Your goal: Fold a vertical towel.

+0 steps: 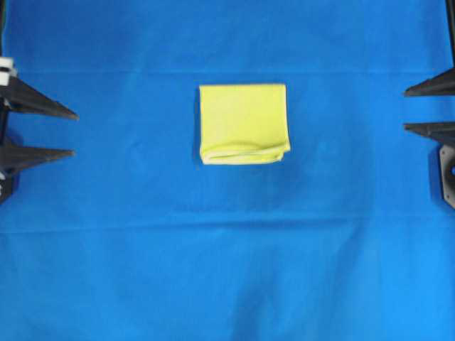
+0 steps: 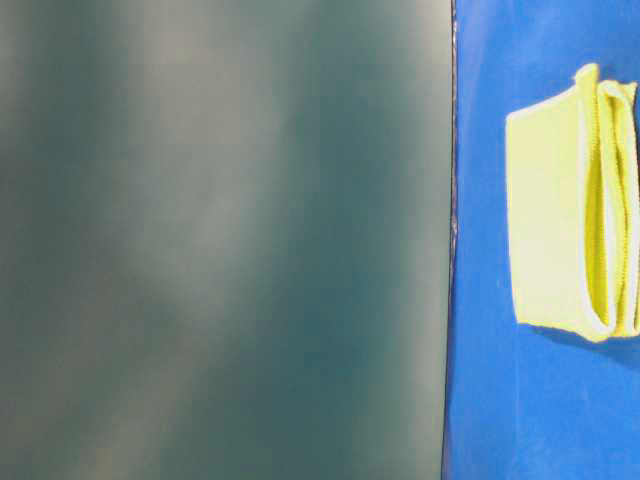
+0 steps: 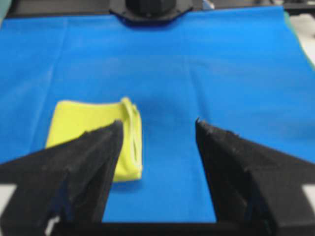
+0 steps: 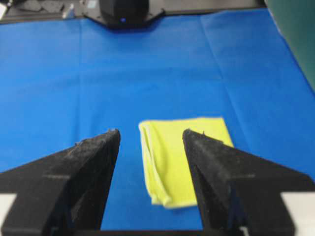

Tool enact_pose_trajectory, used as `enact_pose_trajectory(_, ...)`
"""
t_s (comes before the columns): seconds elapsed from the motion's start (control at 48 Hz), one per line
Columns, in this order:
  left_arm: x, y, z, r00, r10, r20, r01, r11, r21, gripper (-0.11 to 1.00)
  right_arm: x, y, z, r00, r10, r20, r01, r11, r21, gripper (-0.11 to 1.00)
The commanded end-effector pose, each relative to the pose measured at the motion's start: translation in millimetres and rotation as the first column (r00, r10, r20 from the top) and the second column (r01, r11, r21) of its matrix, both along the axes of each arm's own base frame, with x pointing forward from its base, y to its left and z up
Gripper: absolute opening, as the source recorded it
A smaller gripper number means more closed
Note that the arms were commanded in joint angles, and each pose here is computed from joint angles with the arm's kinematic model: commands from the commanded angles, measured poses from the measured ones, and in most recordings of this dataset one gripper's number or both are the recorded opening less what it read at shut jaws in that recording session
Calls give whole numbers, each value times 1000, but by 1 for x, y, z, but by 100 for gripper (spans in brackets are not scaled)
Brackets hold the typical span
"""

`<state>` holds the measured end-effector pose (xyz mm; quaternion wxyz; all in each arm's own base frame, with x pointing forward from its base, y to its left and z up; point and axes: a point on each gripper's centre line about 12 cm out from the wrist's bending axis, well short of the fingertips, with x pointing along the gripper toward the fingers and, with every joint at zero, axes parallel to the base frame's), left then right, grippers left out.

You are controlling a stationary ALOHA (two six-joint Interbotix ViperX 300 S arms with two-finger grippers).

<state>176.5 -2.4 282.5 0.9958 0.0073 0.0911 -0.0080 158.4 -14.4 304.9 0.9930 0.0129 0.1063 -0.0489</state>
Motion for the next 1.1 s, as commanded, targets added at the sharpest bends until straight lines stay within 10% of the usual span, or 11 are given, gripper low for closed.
enact_pose_trajectory(0.0,-13,1,-10,1000,6,26,-6,1000,-18,58,-7,0,-5,1000,-6,30,6,1000,13,59)
enact_pose_trajectory(0.208,-38,1,-39,995,16,95,-10,998,-64,58,-17,1,-40,999,-20,33,17,996,85,59)
enact_pose_trajectory(1.084,-43,1,-40,994,15,109,-8,998,-62,58,-17,0,-51,999,-28,24,26,996,84,59)
